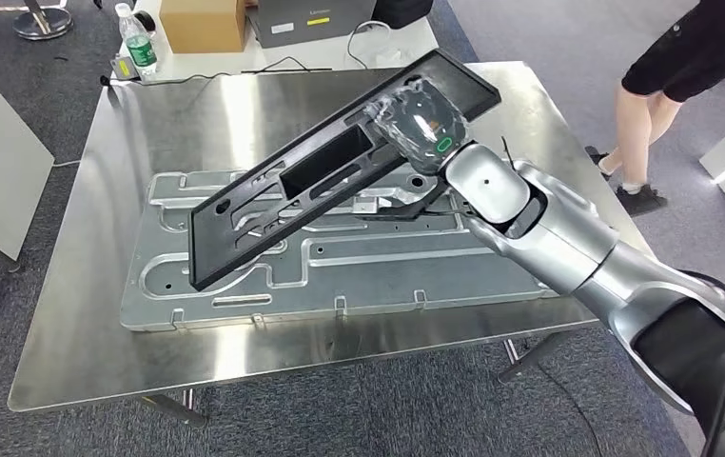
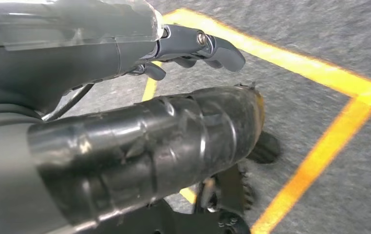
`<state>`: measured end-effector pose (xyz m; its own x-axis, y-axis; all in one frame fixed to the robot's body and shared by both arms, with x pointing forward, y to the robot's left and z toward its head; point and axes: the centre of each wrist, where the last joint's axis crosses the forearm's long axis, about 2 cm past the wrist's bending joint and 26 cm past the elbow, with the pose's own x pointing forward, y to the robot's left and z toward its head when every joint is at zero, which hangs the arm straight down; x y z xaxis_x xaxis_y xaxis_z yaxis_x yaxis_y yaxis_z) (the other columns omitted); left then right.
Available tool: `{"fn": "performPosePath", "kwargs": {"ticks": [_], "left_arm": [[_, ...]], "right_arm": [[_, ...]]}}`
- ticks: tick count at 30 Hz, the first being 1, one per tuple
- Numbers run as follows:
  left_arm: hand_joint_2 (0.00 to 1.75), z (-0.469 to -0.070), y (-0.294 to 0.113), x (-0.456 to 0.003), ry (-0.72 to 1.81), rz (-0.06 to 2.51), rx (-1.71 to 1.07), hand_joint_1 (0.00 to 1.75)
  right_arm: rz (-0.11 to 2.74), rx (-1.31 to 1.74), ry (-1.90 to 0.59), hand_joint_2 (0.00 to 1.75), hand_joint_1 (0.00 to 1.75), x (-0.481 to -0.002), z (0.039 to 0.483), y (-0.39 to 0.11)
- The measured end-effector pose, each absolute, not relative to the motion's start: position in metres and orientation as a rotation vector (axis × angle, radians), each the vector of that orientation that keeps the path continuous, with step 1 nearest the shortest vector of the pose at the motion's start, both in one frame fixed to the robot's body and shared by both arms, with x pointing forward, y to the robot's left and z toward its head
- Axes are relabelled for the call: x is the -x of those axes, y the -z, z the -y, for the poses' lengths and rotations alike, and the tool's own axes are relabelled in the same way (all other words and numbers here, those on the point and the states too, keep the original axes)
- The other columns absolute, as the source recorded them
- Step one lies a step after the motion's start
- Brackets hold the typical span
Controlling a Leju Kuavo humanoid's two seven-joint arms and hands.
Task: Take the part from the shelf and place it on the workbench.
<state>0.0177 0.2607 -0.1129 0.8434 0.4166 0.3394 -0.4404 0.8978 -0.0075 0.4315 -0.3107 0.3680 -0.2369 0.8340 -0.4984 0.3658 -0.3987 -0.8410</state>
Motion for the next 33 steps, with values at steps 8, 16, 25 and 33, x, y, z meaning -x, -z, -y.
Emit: {"fn": "performPosePath", "kwargs": {"ticks": [8,16,25,33], "left_arm": [[0.0,-0.261,0.113,-0.013,-0.449,0.332,-0.072,0.0],[0.0,-0.263,0.113,-0.025,-0.451,0.354,-0.072,0.0],[0.0,-0.268,0.112,-0.034,-0.499,0.388,-0.098,0.0],[0.0,-0.269,0.112,-0.035,-0.515,0.45,-0.09,0.0]], "right_arm": [[1.377,1.57,-1.708,1.75,1.75,-0.43,0.315,-0.337],[1.402,1.638,-1.638,1.75,1.75,-0.435,0.322,-0.367],[1.415,1.692,-1.574,1.75,1.75,-0.436,0.334,-0.389],[1.399,1.715,-1.567,1.75,1.75,-0.433,0.345,-0.393]]}}
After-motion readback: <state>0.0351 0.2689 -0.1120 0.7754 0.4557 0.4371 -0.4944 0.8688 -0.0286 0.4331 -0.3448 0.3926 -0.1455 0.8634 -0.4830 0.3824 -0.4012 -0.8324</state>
